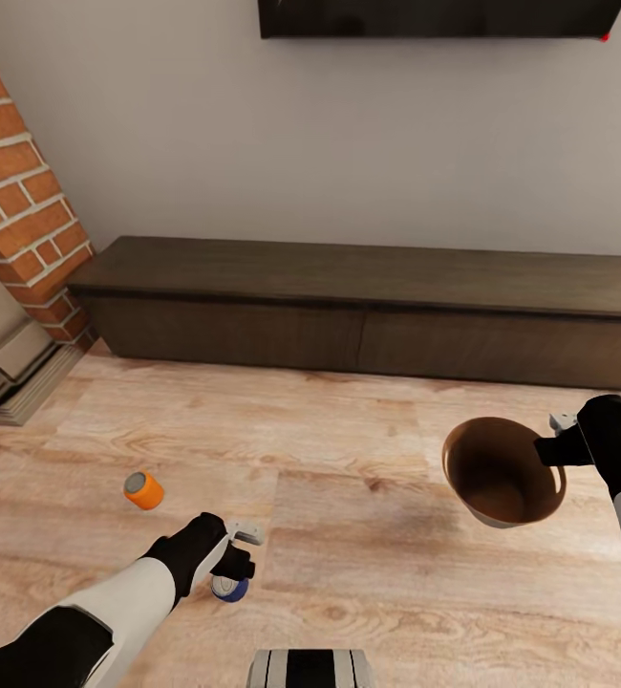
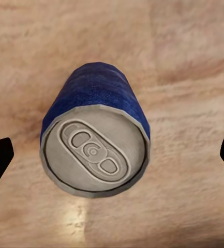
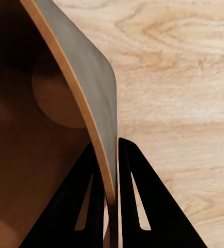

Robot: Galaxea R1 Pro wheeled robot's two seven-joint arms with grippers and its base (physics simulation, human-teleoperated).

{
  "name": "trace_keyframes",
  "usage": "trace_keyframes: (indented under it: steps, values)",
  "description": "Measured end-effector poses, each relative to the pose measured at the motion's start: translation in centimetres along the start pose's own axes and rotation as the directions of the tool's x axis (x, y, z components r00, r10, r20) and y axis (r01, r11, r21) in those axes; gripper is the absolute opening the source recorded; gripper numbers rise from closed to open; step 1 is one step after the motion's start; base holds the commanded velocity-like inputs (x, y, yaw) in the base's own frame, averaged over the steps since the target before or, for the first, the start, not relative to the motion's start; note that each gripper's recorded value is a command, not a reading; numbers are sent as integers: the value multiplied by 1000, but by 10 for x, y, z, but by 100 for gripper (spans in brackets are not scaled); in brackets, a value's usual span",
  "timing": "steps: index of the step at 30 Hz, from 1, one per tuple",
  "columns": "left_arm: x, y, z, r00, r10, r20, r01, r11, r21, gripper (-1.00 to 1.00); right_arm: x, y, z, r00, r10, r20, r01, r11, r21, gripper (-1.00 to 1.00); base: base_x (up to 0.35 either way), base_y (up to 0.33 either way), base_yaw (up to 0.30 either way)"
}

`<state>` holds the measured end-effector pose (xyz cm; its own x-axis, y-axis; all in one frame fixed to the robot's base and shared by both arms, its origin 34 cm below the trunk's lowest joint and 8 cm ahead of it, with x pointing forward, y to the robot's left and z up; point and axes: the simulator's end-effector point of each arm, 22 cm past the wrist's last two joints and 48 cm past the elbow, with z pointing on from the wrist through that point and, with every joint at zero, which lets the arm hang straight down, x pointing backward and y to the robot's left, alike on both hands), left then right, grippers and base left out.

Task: Put the three can of soda from the living room inside the tash can in the kitchen.

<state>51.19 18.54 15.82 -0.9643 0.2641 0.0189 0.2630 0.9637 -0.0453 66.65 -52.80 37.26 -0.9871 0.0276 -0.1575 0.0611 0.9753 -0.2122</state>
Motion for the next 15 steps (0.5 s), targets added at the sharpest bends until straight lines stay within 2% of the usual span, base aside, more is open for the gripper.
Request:
trace_keyframes:
  steps: [8,15]
  values:
    - [3,-1,4,1000,-1,-9,1,1000,4,100,2,1,5,1000,-2,-9,2,1000,-1,-100,0,0,0]
    - [15,-5,20,999,-3,-43,4,1000,20,100,11,5,25,999,-10,-45,10,1000,0,-100,0,0,0]
